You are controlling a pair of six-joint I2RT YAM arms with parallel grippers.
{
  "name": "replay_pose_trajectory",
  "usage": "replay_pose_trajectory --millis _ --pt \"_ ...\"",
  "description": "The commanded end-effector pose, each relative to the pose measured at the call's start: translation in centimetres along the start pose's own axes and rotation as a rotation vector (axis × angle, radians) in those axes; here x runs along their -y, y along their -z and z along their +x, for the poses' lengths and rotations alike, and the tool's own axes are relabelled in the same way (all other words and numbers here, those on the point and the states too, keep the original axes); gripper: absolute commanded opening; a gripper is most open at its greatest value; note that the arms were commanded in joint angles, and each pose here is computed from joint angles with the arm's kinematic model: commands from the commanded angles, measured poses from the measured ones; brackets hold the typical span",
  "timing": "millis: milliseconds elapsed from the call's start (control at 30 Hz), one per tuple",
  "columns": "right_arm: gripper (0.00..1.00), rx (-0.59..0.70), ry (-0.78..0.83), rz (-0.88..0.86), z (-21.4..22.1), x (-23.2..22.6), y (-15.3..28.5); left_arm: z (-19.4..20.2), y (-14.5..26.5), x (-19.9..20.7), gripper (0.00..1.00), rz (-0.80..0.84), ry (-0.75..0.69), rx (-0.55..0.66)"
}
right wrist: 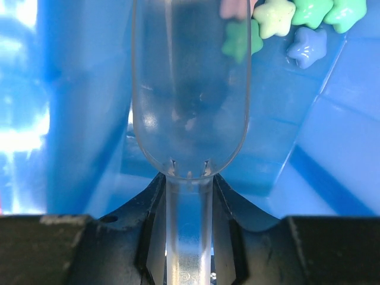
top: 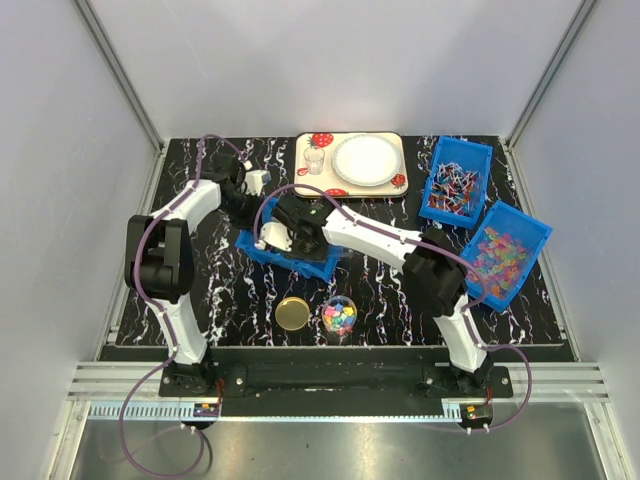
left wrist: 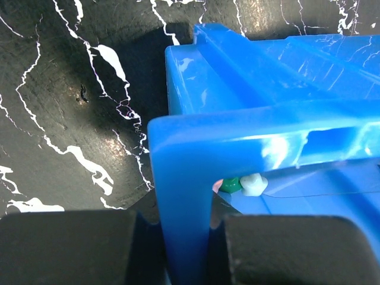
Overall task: Pack the candies
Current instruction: Scoop the fake candies from the storage box.
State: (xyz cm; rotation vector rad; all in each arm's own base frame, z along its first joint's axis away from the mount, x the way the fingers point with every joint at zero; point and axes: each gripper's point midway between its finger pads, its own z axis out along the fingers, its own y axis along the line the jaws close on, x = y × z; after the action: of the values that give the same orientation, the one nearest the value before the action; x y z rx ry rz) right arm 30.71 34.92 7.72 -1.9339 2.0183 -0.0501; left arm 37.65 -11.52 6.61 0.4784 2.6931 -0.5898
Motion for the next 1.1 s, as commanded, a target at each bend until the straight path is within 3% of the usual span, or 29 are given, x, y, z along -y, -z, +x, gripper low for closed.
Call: replay_pose_trajectory --millis 0,167,300,500,867,1067 --pt "0.00 0.167 -0.075 0.004 -3.0 0.3 1.6 -3.6 2.0 2.6 0.00 0.106 0.007 0.129" --pt "0.00 0.270 -0.121 -0.079 -5.1 -1.2 1.2 -3.7 2.2 2.6 0.00 0.106 0.005 0.133" --pt "0.00 0.274 -0.172 -0.094 -5.6 -1.3 0.9 -3.6 2.1 2.6 0.00 0.105 0.003 0.129" --pt "0.00 0.221 -0.218 -0.003 -4.3 -0.1 0.7 -3.7 2.1 2.6 0.00 0.104 0.003 0.133" --pt "0.00 0.360 -0.245 0.014 -5.7 -0.1 1.6 -3.7 2.2 2.6 0.00 0.101 0.001 0.134" --pt "0.00 0.456 -0.299 0.121 -6.7 1.7 2.4 -3.7 2.2 2.5 0.00 0.101 0.003 0.134"
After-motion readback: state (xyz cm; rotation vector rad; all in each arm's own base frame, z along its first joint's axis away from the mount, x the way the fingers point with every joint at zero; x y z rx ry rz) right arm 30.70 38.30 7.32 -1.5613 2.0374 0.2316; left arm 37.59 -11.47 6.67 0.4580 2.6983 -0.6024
